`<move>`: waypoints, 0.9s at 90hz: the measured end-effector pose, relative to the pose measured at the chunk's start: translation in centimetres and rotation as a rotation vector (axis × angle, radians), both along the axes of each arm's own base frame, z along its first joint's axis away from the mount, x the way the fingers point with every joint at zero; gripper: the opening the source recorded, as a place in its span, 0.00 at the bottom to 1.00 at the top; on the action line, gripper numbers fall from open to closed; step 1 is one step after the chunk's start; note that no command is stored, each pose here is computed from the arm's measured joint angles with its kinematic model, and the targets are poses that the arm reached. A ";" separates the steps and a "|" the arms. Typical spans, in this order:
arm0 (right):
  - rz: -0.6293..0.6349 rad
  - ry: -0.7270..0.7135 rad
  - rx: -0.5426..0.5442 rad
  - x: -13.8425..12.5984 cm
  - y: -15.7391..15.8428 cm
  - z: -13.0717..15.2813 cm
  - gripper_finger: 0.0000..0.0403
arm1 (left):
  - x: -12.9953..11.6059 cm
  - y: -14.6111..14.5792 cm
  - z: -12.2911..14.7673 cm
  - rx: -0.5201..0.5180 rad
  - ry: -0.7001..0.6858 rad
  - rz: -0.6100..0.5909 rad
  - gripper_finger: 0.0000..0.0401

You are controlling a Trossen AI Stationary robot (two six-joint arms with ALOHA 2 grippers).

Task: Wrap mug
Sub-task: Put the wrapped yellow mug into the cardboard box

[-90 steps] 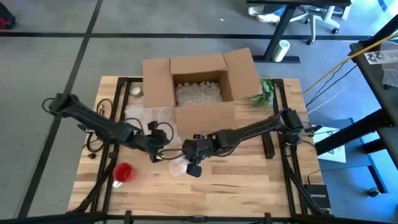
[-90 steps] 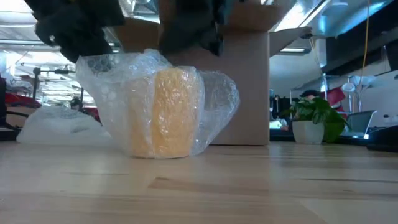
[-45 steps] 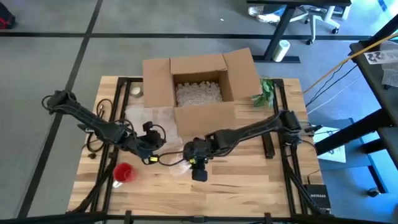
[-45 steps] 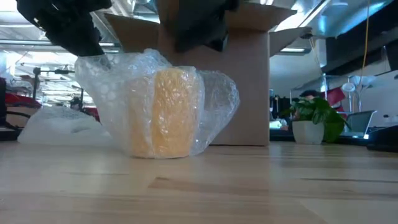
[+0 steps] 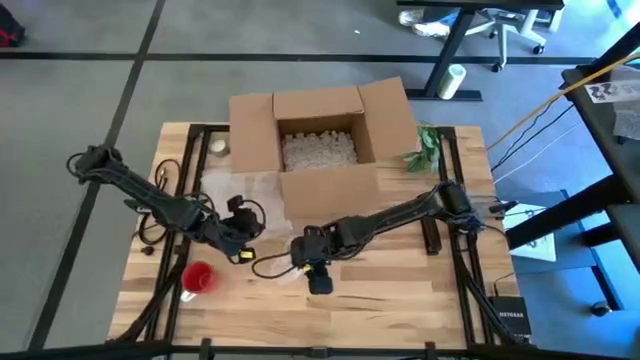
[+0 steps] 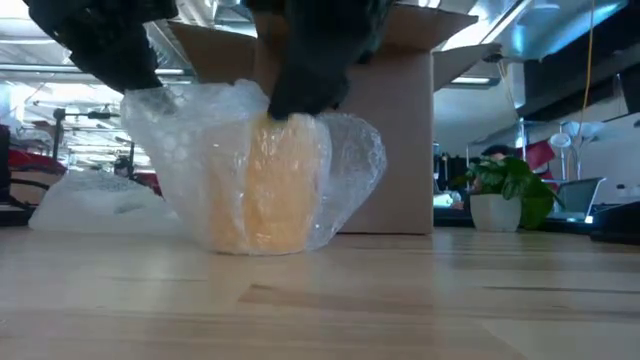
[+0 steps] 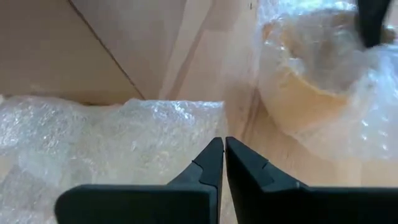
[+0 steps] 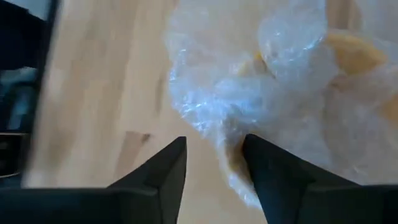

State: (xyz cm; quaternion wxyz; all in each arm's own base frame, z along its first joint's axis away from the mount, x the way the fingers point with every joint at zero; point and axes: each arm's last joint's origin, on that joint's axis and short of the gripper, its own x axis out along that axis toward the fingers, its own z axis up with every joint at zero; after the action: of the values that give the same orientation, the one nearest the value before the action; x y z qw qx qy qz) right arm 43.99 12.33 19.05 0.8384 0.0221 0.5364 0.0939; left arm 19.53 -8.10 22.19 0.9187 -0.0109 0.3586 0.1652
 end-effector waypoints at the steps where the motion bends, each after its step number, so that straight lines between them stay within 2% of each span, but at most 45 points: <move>1: -0.002 0.002 -0.004 0.0 0.0 -0.1 0.37 | 0.0 0.0 0.0 0.000 0.000 0.000 0.00; 9: -0.010 0.013 -0.034 0.2 0.0 -1.0 0.29 | 0.0 0.0 0.0 -0.001 -0.001 -0.001 0.00; 19: -0.015 0.013 -0.045 0.3 -0.1 -1.2 0.08 | 0.0 -0.1 0.0 -0.004 -0.002 0.000 0.00; 23: -0.016 0.008 -0.051 0.3 -0.1 -1.2 0.05 | 0.0 -0.1 0.0 -0.004 -0.001 0.000 0.00; 36: -0.041 0.022 -0.022 0.3 -0.1 0.0 0.03 | 0.0 -0.1 0.0 -0.006 -0.003 0.002 0.00; 46: -0.036 0.088 -0.011 -0.1 1.0 1.7 0.02 | -0.1 -0.2 0.0 -0.006 -0.003 -0.002 0.00; 66: 0.005 0.205 0.080 -2.2 4.7 7.2 0.01 | -0.2 -0.5 0.0 -0.006 -0.002 -0.021 0.00; 81: -0.034 0.221 0.034 -4.0 6.3 10.6 0.00 | -0.2 -0.6 0.0 -0.007 -0.004 -0.026 0.00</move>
State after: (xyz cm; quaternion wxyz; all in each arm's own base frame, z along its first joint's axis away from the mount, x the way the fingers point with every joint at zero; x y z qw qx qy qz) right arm 40.03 18.59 29.60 0.7750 0.0554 0.6236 0.0857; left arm 19.28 -8.73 22.19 0.9215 -0.0098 0.3574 0.1519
